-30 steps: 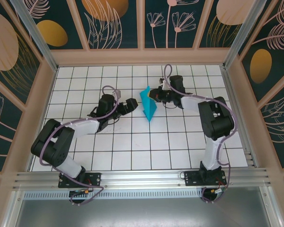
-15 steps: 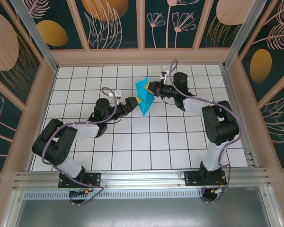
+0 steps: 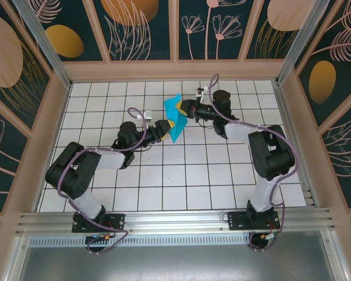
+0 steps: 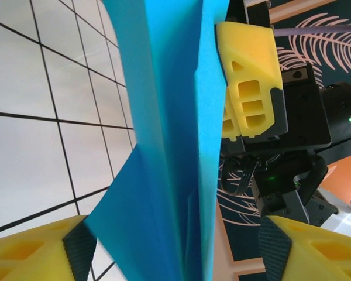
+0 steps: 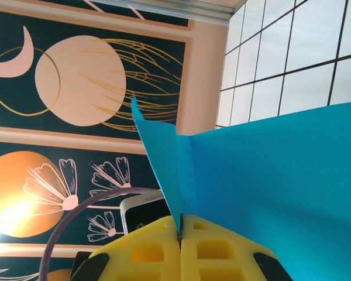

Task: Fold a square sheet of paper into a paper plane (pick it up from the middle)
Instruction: Turn over the paper at the center of the table.

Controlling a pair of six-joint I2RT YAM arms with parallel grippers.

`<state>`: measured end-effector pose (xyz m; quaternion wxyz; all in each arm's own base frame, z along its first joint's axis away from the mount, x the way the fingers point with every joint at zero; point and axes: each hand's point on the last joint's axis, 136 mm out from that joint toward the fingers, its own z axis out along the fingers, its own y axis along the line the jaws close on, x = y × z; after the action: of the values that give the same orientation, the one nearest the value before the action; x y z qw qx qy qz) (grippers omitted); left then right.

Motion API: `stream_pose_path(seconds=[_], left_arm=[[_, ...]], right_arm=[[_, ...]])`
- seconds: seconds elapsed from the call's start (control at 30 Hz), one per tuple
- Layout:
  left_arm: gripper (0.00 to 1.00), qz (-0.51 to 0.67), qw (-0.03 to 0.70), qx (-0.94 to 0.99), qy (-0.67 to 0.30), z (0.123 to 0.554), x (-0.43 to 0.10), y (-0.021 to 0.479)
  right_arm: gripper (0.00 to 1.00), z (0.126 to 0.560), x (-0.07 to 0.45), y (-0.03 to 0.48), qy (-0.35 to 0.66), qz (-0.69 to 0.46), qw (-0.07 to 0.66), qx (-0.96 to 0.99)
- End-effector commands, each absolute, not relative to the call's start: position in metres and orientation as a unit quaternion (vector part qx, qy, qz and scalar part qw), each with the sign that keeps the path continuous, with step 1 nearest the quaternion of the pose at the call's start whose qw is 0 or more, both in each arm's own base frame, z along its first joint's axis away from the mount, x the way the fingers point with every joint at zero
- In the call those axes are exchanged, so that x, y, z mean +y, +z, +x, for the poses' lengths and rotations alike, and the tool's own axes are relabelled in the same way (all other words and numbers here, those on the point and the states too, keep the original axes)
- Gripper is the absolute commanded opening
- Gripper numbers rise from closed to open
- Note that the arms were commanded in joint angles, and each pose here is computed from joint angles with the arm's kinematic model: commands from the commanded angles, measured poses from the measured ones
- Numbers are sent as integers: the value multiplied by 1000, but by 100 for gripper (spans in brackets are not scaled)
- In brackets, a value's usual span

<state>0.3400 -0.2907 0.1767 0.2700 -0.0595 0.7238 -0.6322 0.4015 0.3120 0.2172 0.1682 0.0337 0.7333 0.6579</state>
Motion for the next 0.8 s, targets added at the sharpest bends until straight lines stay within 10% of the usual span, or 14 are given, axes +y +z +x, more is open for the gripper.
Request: stream_pose_path(seconds=[0.0, 0.37, 0.77], left_arm=[[67, -37, 294, 697, -653, 345, -295, 202], [23, -44, 323, 686, -650, 351, -290, 207], [7, -24, 344, 768, -540, 364, -283, 174]], right_arm=[[3, 394, 317, 237, 681, 6, 173, 711], [10, 394, 315, 225, 675, 7, 154, 722], [64, 409, 255, 186, 513, 55, 254, 818]])
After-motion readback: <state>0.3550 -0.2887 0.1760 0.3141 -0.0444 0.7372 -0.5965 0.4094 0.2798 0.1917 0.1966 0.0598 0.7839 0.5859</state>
